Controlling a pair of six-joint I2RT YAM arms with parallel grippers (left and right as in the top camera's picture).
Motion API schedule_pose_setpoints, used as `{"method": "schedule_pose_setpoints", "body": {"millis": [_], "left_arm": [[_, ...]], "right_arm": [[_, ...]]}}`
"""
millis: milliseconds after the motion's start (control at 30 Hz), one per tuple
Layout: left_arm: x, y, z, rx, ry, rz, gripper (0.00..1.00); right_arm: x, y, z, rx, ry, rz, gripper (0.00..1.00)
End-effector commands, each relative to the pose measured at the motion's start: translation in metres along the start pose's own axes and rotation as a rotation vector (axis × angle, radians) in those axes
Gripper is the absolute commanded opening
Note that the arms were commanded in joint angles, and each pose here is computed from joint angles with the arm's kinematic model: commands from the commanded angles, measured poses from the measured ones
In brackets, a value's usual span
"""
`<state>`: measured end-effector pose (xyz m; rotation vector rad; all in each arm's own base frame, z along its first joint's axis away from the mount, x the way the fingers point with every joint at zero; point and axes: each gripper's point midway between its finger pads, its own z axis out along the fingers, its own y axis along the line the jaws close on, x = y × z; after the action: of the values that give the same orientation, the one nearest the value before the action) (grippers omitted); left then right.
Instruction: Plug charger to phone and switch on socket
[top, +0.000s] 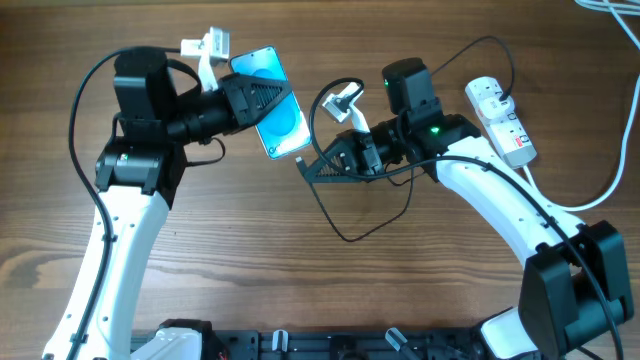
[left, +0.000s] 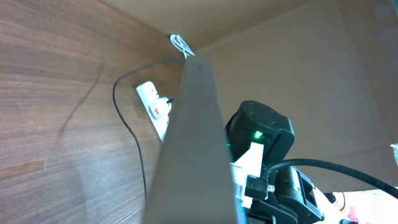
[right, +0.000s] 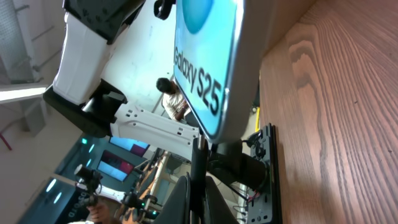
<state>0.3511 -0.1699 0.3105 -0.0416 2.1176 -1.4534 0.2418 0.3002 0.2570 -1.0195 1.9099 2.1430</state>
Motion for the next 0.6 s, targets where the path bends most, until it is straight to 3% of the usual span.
{"method": "schedule_pose_setpoints", "body": {"millis": [0,567], "left_arm": [[0.0056,-0.0100,0.0017,0.021,0.017,0.036,0.04],[-0.0008,-0.0093,0.0020,0.009,-0.014,0.010,0.04]], "right_arm": [[0.0012,0.0147,0.0014,-0.063,0.020,0.000,0.04],[-0.0017,0.0166,0.0032,-0.065,0.028,-0.008,0.04]]}}
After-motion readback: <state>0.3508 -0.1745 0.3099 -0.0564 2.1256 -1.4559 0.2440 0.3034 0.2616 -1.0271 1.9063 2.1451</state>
